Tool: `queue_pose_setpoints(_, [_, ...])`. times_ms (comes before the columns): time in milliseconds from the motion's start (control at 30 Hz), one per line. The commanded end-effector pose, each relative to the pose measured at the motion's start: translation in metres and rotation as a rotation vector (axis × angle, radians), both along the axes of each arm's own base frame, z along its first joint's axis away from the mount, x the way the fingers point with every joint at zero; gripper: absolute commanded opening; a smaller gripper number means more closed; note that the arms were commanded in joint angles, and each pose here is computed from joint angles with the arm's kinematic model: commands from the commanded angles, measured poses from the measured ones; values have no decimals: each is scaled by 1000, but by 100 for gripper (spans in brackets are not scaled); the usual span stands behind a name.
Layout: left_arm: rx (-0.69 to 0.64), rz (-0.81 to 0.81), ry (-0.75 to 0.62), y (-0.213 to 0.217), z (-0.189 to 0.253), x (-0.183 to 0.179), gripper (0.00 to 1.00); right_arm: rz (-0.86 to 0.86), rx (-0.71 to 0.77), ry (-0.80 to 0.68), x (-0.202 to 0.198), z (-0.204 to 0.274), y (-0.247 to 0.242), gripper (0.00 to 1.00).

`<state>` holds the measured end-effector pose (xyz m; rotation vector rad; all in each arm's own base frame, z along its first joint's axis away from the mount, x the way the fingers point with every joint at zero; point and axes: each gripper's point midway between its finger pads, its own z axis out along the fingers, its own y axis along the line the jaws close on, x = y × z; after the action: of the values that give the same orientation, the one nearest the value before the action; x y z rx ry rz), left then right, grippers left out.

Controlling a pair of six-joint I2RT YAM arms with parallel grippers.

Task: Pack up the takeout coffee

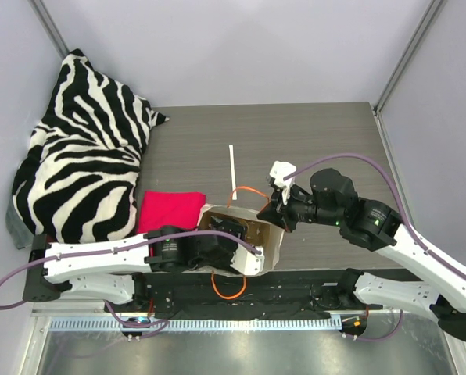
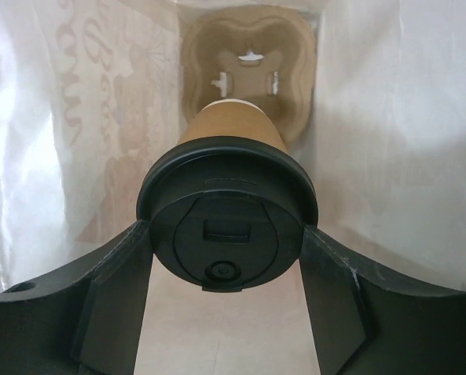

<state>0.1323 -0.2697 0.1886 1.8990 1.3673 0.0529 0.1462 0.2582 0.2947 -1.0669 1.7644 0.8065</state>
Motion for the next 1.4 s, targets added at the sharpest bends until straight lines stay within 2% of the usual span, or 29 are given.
queue_pose_setpoints(0, [12,7,-97,3,25,9,15,13,88,-16,-1,30,10,1])
queue_pose_setpoints(167, [125,4,-100,16,32,7,15,-29,94,2,5,30,11,1])
queue_pose_setpoints(267, [128,7,-89,14,41,5,15,-45,96,1,8,30,11,1])
queue_pose_setpoints(367, [68,2,-86,4,49,3,15,-43,97,8,9,30,14,1])
queue_pose_setpoints(533, [85,-44,-86,-15,27,-7,15,-51,103,30,12,35,19,1])
queue_pose_setpoints(833, [81,5,-63,-30,11,-5,14,-73,121,49,18,37,26,1])
queue_pose_setpoints(1067, [6,76,-2,-43,10,14,14,-45,133,67,10,40,26,1])
queue_pose_setpoints(1367, [17,97,62,-48,-10,24,14,-28,155,97,3,35,28,1])
